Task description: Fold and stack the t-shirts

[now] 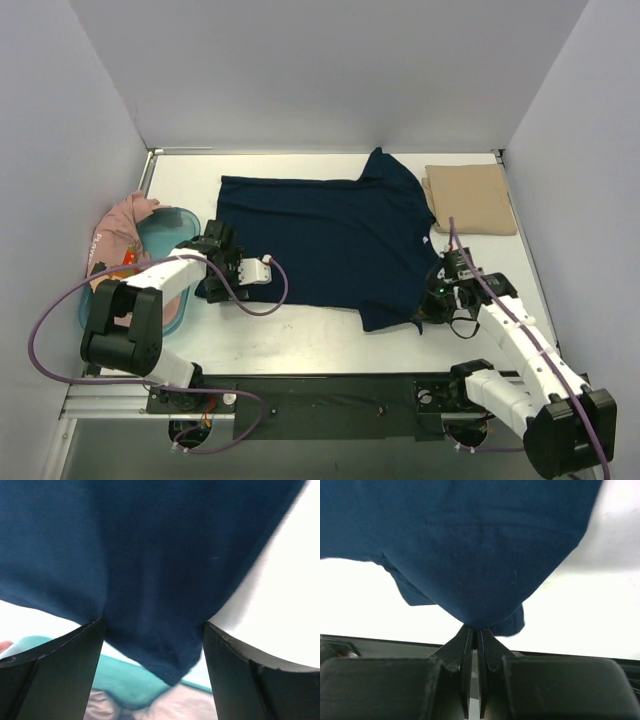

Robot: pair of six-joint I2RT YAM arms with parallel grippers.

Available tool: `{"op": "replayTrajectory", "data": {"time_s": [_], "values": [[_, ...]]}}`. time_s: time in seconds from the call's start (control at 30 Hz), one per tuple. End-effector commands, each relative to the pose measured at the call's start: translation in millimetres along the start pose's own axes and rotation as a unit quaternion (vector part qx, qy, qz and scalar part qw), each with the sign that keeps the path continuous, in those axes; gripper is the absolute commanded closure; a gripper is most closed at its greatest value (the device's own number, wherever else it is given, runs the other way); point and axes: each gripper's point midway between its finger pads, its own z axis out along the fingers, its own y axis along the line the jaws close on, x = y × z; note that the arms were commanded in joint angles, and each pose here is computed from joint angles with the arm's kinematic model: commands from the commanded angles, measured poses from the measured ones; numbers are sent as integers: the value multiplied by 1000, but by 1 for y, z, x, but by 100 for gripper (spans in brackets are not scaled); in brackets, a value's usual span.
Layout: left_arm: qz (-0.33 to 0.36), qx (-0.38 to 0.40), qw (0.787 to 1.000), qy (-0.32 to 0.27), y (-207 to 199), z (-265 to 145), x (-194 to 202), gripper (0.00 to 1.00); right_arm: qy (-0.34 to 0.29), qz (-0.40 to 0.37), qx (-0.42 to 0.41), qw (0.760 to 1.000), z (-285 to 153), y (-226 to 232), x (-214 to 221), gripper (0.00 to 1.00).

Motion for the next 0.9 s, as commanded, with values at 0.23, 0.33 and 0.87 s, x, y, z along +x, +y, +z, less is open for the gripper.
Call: {"op": "replayTrajectory", "data": {"time_s": [0.23, 0.33, 0.87], "values": [[9, -107, 994, 28, 42, -20, -2, 100, -62, -11, -35, 997, -82, 18, -44, 100], [-78, -187, 979, 17, 94, -79, -16, 100, -118, -22, -51, 991, -124, 30, -77, 100], [-241, -523, 810, -110, 178, -453, -31, 100, -487, -119, -151, 852, -416, 114, -150, 100]]}}
